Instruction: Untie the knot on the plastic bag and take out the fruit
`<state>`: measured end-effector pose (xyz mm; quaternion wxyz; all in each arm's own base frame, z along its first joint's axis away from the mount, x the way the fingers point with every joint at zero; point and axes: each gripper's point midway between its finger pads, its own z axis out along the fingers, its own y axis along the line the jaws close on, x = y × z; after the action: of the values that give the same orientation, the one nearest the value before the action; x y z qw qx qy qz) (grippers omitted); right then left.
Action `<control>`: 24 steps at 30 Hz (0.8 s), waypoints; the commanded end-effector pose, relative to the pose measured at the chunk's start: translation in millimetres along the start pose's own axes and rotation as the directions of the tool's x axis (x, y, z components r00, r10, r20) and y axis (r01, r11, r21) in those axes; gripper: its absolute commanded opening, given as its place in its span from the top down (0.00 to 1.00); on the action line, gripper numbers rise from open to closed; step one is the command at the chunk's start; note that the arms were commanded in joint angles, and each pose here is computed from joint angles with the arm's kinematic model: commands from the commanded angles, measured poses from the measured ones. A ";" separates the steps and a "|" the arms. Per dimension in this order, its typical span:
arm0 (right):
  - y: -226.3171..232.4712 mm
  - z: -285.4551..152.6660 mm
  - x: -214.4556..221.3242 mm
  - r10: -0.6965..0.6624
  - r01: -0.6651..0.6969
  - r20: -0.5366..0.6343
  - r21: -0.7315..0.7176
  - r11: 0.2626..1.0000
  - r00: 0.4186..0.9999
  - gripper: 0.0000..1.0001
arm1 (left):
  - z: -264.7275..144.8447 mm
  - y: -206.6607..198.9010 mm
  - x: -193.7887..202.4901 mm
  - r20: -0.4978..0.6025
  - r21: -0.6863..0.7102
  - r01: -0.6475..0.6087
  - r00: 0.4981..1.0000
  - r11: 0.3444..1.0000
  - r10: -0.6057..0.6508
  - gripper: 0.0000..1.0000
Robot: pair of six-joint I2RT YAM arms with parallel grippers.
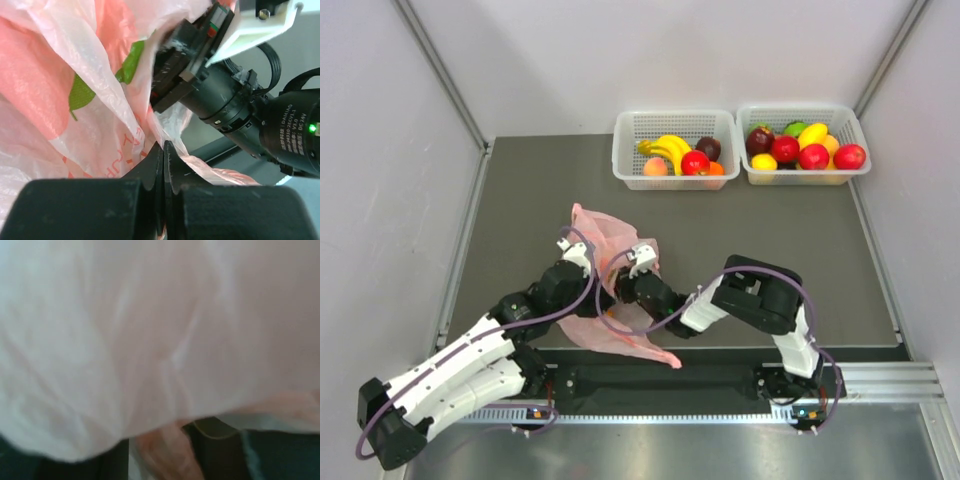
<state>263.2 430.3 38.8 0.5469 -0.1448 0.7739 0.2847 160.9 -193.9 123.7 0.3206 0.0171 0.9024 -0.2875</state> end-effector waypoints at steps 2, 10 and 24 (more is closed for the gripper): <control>4.5 -18.5 -26.2 0.044 -0.039 0.073 -0.068 0.997 0.996 0.82 | -2.3 -10.2 -6.5 0.033 0.050 0.009 0.999 0.999 -0.011 1.00; 7.7 -63.4 -34.4 0.011 -0.006 0.029 -0.179 0.984 1.000 0.96 | -3.8 -4.8 -18.7 0.082 0.001 0.012 0.997 1.000 -0.013 1.00; 24.4 -183.9 -7.3 -0.207 0.001 -0.400 -0.457 0.889 0.893 1.00 | -16.3 -16.0 -96.2 0.336 -0.085 0.001 0.942 0.996 0.028 1.00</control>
<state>142.7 357.9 85.9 0.3794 -0.3266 0.7851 0.3647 202.1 -179.7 164.4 0.4178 -0.0291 0.8752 -0.2423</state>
